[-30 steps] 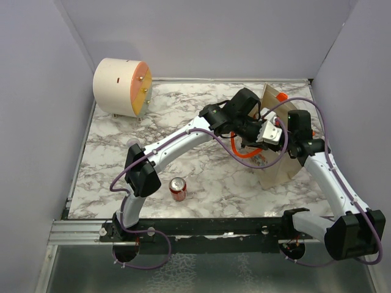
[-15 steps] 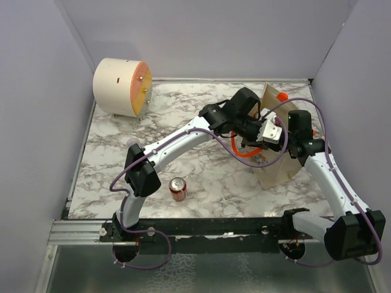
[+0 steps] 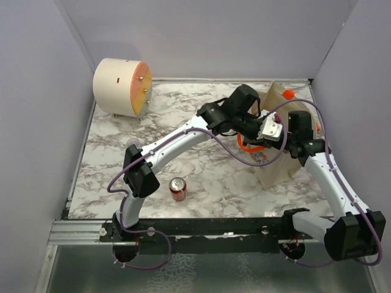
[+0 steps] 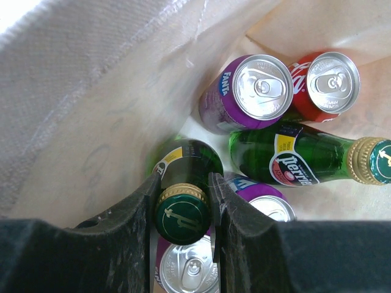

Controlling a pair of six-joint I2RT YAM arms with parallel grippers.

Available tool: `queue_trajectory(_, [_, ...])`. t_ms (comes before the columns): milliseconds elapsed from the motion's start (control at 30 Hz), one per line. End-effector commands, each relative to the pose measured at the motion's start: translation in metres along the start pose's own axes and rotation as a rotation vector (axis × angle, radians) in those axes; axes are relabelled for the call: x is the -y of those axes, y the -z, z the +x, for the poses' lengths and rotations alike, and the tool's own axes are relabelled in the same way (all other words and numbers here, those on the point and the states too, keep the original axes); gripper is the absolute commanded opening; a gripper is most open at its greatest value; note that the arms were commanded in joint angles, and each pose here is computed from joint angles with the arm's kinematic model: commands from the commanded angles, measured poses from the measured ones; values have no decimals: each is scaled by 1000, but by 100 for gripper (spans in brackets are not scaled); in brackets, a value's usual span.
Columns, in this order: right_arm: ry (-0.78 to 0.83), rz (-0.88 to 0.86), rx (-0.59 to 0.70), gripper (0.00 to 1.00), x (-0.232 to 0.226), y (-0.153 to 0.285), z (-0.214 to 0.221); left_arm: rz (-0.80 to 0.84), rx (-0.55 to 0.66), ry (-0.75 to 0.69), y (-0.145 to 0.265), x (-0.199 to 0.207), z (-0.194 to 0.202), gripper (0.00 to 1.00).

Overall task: Place the beverage into the canvas bag
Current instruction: Place the drink in the canvas bag.

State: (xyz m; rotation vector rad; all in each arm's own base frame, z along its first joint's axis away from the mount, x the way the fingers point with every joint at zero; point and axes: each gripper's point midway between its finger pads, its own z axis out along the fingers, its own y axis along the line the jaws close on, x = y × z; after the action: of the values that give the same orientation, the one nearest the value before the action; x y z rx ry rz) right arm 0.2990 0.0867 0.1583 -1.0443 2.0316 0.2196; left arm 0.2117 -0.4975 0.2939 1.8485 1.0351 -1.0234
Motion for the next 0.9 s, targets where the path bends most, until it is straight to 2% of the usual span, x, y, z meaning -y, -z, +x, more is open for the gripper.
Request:
queue_trajectory(0, [-134,-189,-266,5,-52,4,72,-28,274,-328,59,18,-131,0])
queue_trajectory(333, [-118,-277,-225,11,-60,8,55,34,178,-298,44,37,-78,0])
queue_trajectory(600, [-106,-301,-183,29,-62,16,39,28,154,-310,43,38,-67,0])
queue_trajectory(867, [-123,-234,-117,48,-48,26,10,37,153,-319,41,41,-66,0])
